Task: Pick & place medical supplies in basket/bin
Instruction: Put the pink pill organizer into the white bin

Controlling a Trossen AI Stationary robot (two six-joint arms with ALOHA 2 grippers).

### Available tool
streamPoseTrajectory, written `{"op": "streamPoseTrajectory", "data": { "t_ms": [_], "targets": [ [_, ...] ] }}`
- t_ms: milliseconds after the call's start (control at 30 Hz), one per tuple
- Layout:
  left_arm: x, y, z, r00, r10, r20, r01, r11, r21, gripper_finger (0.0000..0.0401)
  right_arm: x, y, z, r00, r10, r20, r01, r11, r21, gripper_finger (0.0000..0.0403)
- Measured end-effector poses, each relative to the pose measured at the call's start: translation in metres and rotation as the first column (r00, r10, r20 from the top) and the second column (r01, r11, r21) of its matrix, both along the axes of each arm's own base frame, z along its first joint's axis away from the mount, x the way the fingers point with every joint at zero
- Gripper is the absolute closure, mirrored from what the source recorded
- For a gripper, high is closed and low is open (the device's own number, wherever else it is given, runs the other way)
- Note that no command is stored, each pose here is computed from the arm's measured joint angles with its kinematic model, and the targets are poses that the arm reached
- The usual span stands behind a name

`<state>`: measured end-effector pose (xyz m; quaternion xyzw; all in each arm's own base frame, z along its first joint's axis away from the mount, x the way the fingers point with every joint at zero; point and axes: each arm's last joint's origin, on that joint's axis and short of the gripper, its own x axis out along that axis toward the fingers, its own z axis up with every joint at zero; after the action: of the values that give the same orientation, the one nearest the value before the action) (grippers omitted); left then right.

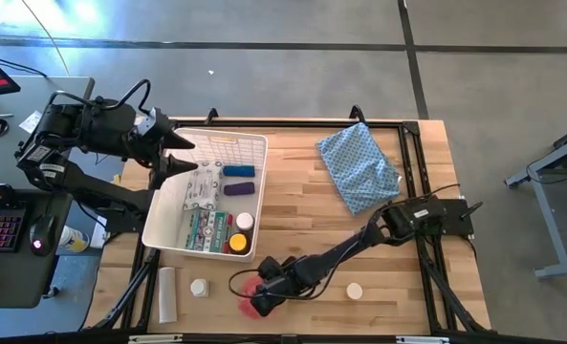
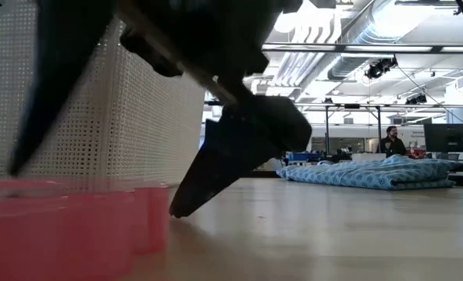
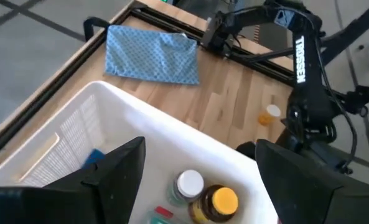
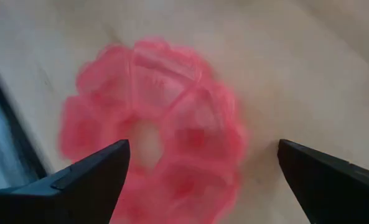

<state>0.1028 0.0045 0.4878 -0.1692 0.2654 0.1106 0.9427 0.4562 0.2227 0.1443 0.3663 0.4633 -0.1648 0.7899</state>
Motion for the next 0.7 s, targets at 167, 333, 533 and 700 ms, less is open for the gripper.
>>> {"op": "streamPoseTrajectory", "data": {
  "t_ms": [167,333,533,700],
  "targets": [
    [-0.002,-0.002,-0.003,0.999,-0.037,-0.028,0.035,0.996,-0.080,0.0064,0.001,0.003,-0.009,0.998,-0.058,-0.015,0.058,0.998,0.022,0.0005],
    [-0.004,-0.003,-0.005,0.997,-0.047,-0.058,0.038,0.988,-0.147,0.0064,-0.002,0.000,-0.012,0.996,-0.081,-0.037,0.080,0.997,-0.023,0.0012],
    [-0.005,-0.005,-0.006,0.996,-0.059,-0.062,0.044,0.975,-0.217,0.0064,-0.013,-0.008,-0.018,0.983,-0.074,-0.168,0.057,0.993,-0.102,0.0028],
    [-0.005,-0.006,-0.006,0.996,-0.070,-0.059,0.053,0.966,-0.253,0.0064,-0.020,-0.020,-0.021,0.957,-0.073,-0.281,0.033,0.989,-0.147,0.0042]
  ]
}}
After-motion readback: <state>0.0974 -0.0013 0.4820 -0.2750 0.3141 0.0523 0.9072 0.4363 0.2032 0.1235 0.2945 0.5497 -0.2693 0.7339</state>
